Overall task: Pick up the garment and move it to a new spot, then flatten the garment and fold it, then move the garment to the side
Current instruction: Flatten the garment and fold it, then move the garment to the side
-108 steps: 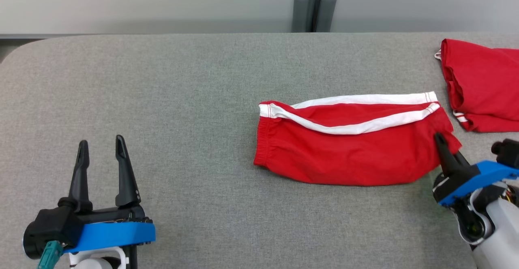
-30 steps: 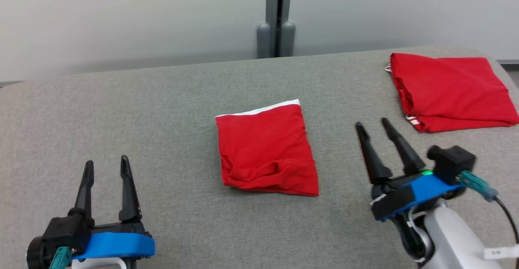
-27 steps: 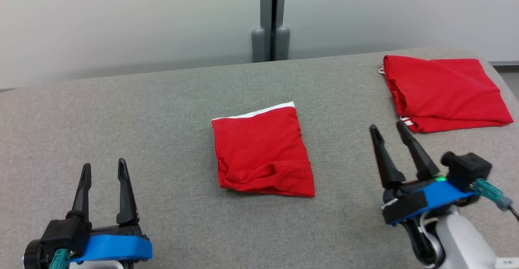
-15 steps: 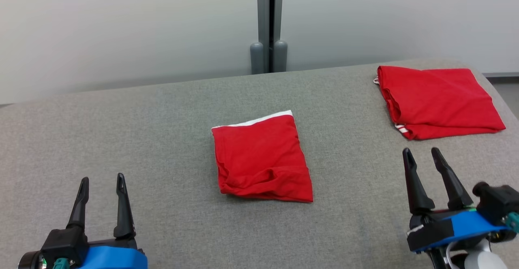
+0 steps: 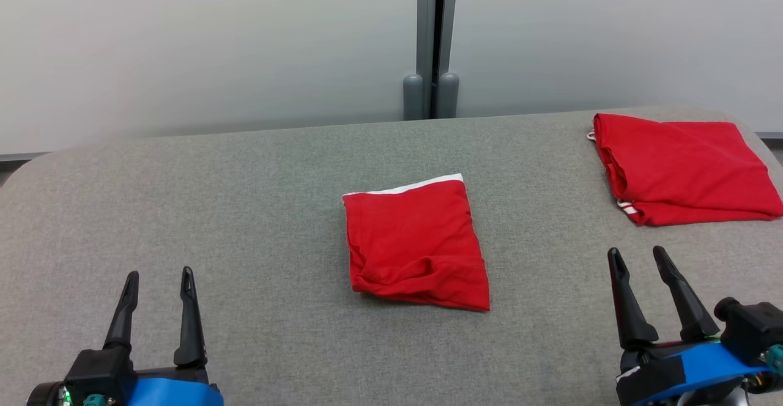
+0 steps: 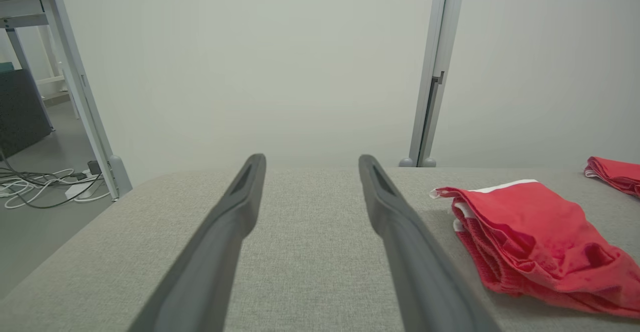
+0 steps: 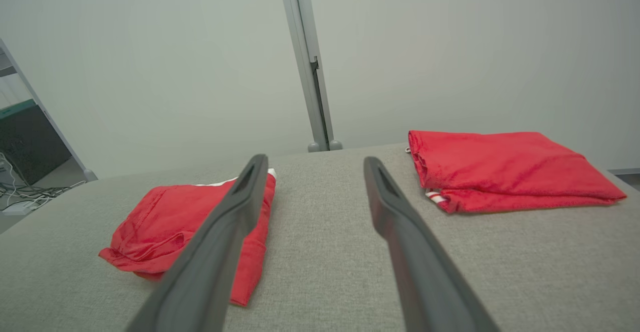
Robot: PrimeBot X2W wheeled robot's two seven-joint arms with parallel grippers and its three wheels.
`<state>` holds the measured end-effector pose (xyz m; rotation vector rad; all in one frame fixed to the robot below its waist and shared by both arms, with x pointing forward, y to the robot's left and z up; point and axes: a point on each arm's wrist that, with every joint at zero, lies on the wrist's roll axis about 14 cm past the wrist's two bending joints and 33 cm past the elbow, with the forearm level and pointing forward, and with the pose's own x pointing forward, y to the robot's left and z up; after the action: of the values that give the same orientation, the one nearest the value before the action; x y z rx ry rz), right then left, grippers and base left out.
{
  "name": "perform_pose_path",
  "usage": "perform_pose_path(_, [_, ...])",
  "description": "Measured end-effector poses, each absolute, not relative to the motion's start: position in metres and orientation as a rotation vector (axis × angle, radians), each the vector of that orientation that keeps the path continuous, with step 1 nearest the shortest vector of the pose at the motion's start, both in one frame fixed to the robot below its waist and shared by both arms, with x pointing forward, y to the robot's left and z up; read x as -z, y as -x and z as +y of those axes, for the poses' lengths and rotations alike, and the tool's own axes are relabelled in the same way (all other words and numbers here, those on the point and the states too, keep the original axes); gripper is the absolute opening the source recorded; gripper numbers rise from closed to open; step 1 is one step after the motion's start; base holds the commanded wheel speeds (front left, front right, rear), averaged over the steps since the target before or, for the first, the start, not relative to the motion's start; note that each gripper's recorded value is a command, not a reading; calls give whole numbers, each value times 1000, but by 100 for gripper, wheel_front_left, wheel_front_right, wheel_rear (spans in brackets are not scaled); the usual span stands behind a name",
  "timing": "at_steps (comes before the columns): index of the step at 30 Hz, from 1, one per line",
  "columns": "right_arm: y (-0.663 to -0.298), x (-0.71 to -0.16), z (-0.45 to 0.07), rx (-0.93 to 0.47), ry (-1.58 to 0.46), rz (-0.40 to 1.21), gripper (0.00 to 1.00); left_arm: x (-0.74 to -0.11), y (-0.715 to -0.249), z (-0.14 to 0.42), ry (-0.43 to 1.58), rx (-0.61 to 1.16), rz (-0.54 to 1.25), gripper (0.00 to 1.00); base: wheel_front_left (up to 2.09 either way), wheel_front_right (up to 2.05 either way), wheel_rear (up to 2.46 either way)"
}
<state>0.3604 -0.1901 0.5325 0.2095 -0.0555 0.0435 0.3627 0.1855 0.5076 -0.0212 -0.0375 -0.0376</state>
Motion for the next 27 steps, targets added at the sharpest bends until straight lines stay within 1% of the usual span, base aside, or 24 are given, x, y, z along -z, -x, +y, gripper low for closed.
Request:
perform_pose_path(22, [-361,-519,-181,-64,-188,3,100,-505,-358,187,17,26,-18,100,0,0,0])
perform_pose_path(27, [-373,-523,-175,-84,-174,-2,100,-504,-360,188,19,22,-17,100,0,0,0])
